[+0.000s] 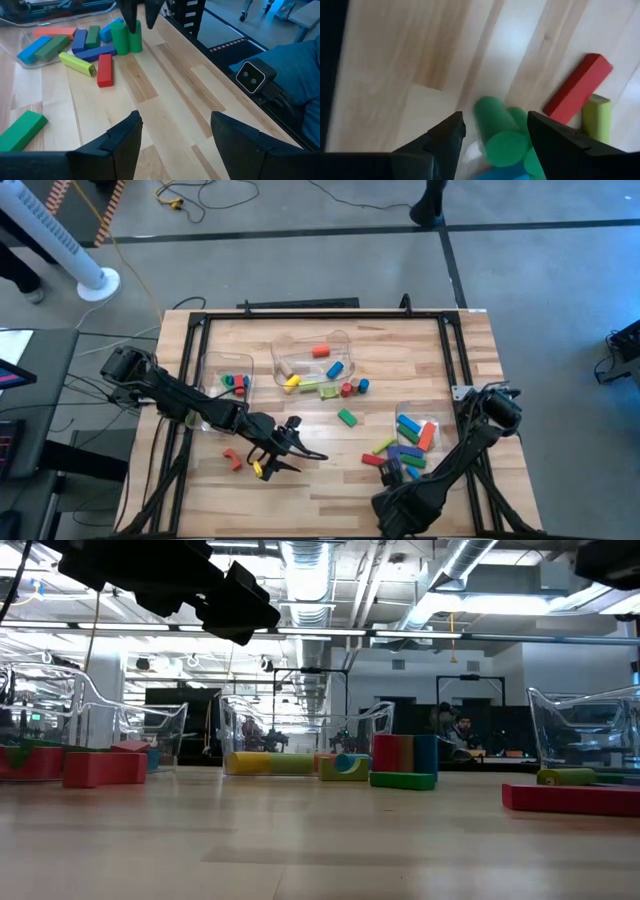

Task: Sort blocks by size
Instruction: Put the green cylindrical block into the top transparent bin

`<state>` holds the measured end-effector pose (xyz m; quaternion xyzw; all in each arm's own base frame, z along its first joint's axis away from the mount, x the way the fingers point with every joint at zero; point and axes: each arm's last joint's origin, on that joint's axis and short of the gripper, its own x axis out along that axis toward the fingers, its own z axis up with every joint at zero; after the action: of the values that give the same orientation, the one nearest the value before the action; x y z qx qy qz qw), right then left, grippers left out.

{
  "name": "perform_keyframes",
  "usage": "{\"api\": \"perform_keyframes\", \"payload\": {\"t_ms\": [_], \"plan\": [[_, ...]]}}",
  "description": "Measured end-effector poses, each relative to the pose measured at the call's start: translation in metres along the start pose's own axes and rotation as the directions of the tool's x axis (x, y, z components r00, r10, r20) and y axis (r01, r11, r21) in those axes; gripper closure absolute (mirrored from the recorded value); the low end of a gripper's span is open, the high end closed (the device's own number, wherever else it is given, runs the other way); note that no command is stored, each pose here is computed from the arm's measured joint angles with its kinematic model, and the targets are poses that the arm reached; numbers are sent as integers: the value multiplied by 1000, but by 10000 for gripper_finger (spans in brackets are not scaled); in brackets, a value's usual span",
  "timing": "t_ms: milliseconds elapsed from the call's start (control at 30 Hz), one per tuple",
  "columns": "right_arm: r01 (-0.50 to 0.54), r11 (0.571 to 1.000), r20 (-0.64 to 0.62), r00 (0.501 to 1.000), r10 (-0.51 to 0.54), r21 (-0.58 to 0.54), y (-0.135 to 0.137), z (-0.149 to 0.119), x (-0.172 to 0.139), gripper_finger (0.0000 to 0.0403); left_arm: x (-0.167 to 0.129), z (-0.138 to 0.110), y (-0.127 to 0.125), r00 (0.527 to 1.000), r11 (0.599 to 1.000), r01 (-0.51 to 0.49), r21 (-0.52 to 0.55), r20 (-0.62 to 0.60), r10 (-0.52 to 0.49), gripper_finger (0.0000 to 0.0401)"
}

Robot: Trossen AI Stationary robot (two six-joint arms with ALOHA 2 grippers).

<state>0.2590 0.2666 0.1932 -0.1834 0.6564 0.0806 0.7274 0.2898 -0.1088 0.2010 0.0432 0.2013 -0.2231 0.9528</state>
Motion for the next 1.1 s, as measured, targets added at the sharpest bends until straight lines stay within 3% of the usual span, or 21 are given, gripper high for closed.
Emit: {"api": "perform_keyframes", "payload": {"t_ms": [633,1100], "plan": [[42,999,-73,996,-43,-16,-4,-8,3,166,0,0,0,1000,1000,-1,0,-1,1,170],[15,1000,-68,998,-15,-11,-2,-8,7,190,0,0,-4,1000,1000,9,8,-2,-9,170]]}}
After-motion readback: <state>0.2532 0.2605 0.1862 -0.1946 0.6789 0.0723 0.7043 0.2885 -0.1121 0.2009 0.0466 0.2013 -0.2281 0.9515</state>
